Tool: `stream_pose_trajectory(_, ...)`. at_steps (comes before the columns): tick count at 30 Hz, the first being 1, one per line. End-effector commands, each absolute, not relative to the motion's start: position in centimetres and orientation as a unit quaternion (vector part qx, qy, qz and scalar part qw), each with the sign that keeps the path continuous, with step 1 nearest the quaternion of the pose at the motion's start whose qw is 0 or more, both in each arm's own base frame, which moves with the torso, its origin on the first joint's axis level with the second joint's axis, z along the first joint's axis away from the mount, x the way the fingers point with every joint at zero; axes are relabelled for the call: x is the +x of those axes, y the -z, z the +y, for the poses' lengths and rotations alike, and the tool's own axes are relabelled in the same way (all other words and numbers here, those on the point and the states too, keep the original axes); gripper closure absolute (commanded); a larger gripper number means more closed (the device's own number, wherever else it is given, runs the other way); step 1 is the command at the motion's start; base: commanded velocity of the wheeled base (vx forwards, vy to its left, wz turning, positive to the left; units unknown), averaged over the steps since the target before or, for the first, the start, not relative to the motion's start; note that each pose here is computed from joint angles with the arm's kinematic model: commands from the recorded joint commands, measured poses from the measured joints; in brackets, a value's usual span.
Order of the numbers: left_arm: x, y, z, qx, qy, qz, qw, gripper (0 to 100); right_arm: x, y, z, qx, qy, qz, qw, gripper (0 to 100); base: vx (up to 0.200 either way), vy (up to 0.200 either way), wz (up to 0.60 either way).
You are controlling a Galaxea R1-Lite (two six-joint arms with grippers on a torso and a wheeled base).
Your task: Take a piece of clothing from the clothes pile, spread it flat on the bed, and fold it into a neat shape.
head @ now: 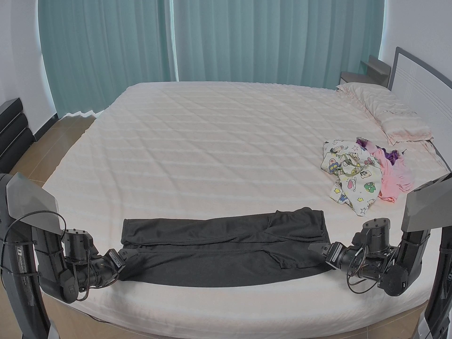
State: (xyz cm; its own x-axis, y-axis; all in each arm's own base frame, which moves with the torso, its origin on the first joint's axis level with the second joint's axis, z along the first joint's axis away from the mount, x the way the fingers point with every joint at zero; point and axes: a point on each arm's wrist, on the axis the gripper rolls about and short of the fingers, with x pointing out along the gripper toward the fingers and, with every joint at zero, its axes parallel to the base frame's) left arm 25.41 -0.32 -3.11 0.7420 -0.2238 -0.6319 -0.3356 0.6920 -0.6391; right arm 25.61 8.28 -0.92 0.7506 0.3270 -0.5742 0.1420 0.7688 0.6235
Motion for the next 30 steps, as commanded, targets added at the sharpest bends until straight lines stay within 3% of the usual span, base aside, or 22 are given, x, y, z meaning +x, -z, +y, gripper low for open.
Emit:
stream_pose_trajectory(1,25.7,2.7,-0.1,-0.403,-0.029,0.342,0.849,0,25.5,2.0,8.3,0.331,-0.044,0.367,0.868,0,0.0,0.0,0.0)
stream_pose_trajectory(14,25.6,2.2,0.5,-0.422,-0.014,0.331,0.844,0,26.8,3.4,8.6,0.332,-0.045,0.367,0.868,0,0.0,0.0,0.0)
stream_pose_trajectory(15,25.6,2.2,0.5,-0.423,-0.015,0.331,0.843,0,26.9,3.6,8.6,0.332,-0.044,0.368,0.868,100,0.0,0.0,0.0)
stream_pose_trajectory(30,25.6,2.2,0.7,-0.424,-0.018,0.33,0.843,0,25.4,3.6,7.5,0.306,-0.029,0.387,0.869,100,0.0,0.0,0.0)
